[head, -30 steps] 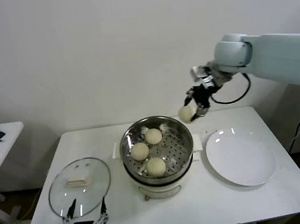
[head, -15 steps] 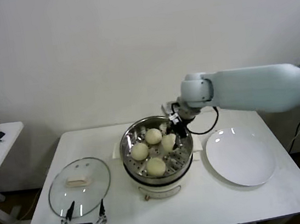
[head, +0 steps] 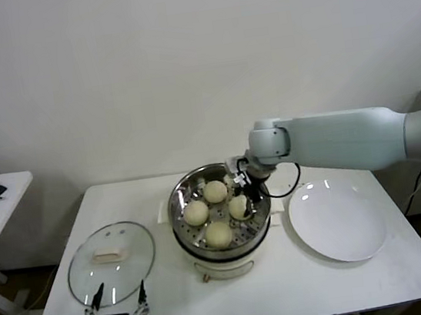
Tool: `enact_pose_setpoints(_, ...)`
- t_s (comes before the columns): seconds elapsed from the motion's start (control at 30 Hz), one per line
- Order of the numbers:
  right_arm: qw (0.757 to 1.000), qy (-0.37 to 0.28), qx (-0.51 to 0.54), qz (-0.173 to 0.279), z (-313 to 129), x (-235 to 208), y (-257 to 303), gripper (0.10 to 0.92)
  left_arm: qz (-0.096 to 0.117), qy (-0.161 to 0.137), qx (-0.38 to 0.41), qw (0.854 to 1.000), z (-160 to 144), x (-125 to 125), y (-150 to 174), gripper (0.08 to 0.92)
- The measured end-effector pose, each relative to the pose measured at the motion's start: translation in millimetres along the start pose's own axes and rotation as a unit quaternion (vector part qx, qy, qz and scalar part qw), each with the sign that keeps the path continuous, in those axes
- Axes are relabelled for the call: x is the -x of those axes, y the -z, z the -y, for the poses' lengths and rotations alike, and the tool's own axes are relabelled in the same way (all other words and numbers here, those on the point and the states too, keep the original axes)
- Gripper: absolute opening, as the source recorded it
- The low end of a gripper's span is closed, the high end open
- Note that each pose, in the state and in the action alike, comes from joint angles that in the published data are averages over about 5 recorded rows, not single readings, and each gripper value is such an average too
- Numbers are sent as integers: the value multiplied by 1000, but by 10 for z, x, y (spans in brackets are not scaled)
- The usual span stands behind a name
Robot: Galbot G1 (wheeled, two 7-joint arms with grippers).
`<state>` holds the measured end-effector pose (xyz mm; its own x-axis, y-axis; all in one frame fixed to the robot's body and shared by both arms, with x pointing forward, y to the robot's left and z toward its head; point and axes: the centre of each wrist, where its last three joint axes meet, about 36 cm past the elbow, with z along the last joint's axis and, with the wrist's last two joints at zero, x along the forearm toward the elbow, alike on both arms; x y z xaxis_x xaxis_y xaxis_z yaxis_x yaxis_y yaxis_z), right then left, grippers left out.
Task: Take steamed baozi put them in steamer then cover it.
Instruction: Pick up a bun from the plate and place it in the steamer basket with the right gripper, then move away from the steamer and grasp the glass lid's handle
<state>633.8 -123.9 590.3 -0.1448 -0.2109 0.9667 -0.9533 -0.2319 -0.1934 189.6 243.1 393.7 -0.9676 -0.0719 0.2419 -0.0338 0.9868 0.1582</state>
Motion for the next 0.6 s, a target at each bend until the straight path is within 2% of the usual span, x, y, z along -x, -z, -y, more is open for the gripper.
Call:
enact_pose_setpoints(0.1,1000,-5,2,5,38,-41,-11,774,-1,0,0,1000,-6,4,17,823)
enact_pose_setpoints(0.2,1000,-12,6,17,94,-149,-28,814,-1,1,-1,1000,-16,14,31,823)
enact_pose_setpoints(0.4,997,-34,32,57,186,-513,-136,823,-1,5,-4,1000,-27,37,48,823)
enact_pose_setpoints(0.6,985,-77,103,115,139,-830,-471,823,-6,8,-10,1000,-48,77,73,823)
